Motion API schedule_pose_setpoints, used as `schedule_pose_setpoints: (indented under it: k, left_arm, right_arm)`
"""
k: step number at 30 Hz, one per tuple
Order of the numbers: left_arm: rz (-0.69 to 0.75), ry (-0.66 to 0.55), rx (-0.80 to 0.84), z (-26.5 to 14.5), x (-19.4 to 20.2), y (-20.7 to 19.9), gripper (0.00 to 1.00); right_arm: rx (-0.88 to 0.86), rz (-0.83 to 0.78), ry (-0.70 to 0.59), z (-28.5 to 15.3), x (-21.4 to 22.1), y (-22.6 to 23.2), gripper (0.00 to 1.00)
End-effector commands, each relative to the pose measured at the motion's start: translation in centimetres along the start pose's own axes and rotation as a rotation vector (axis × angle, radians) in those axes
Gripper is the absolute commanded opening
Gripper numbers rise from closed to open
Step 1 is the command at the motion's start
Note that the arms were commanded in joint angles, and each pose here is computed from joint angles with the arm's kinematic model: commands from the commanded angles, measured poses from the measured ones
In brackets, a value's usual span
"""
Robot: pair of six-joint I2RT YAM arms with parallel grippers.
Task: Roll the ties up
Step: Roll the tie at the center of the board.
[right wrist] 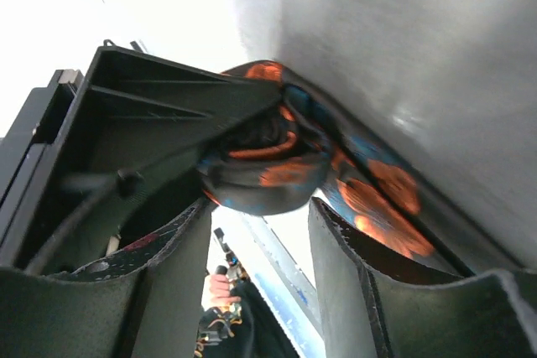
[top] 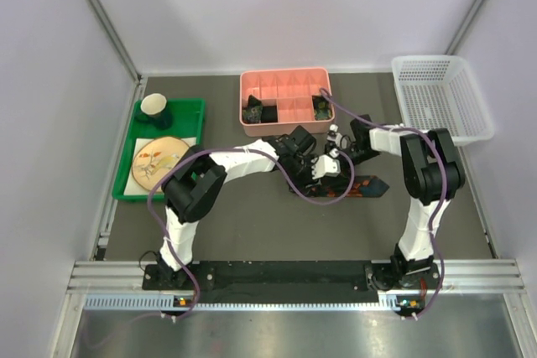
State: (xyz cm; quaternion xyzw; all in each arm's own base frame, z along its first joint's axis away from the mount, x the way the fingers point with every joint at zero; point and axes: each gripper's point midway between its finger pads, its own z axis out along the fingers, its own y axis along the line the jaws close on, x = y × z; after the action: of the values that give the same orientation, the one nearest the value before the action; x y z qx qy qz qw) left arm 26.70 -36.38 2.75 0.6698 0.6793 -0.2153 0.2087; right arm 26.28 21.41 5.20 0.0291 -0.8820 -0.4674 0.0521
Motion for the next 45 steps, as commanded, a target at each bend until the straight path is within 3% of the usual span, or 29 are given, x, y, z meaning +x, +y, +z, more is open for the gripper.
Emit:
schedule_pose_setpoints:
  k: [1, 7, 8, 9, 12, 15, 16, 19, 20, 23, 27, 35, 45]
  left_arm:
    - [-0.049, 0.109, 0.019, 1.4, 2.6, -0.6, 0.27]
    - [-0.067, 0.117, 0.021, 2.0, 2.7, -0.7, 0.3]
    - [-0.068, 0.114, 0.02, 2.0, 2.6, -0.7, 0.31]
    - [-0.077, 0.115, 0.019, 2.0, 2.7, -0.7, 0.33]
    - [-0.111, 0.119, 0.033, 1.9, 2.9, -0.9, 0.45]
    - [-0.144, 0.021, 0.021, 1.4, 2.1, -0.4, 0.61]
    - [-0.134, -0.045, -0.003, 0.9, 1.1, 0.0, 0.67]
    - [-0.16, -0.207, 0.007, -0.6, 0.1, 0.0, 0.72]
    - [-0.13, -0.321, -0.012, -1.4, -1.8, 0.9, 0.73]
    - [-0.074, -0.453, -0.052, -2.7, -3.5, 1.1, 0.75]
    - [-0.06, -0.525, -0.051, -3.0, -4.4, 0.9, 0.75]
    - [-0.016, -0.62, -0.059, -1.9, -5.9, 1.8, 0.78]
    - [-0.036, -0.635, -0.002, 0.5, -6.1, 1.5, 0.73]
  right_arm:
    - [-0.034, -0.05, 0.007, 1.1, -0.5, 1.3, 0.49]
    - [0.018, -0.069, 0.02, 1.8, -1.1, -0.4, 0.33]
    - [0.023, -0.079, 0.022, 1.8, -1.2, -0.6, 0.26]
    - [0.049, -0.088, 0.02, 1.8, -1.3, -1.1, 0.0]
    - [0.112, -0.115, 0.026, 1.7, -1.3, -2.3, 0.0]
    - [0.19, -0.111, 0.014, 1.5, -1.4, -3.9, 0.0]
    - [0.21, -0.106, 0.012, 1.5, -1.4, -4.3, 0.0]
    - [0.263, -0.084, -0.001, 1.4, -1.5, -5.4, 0.0]
    - [0.281, -0.075, -0.004, 1.3, -1.5, -5.9, 0.0]
    - [0.331, -0.071, -0.021, 1.0, -1.4, -6.6, 0.0]
    - [0.403, -0.066, -0.048, 0.3, -1.6, -7.6, 0.0]
    - [0.497, -0.048, -0.071, -0.2, -2.0, -9.2, 0.0]
    - [0.578, -0.063, -0.092, -0.5, -2.7, -10.3, 0.0]
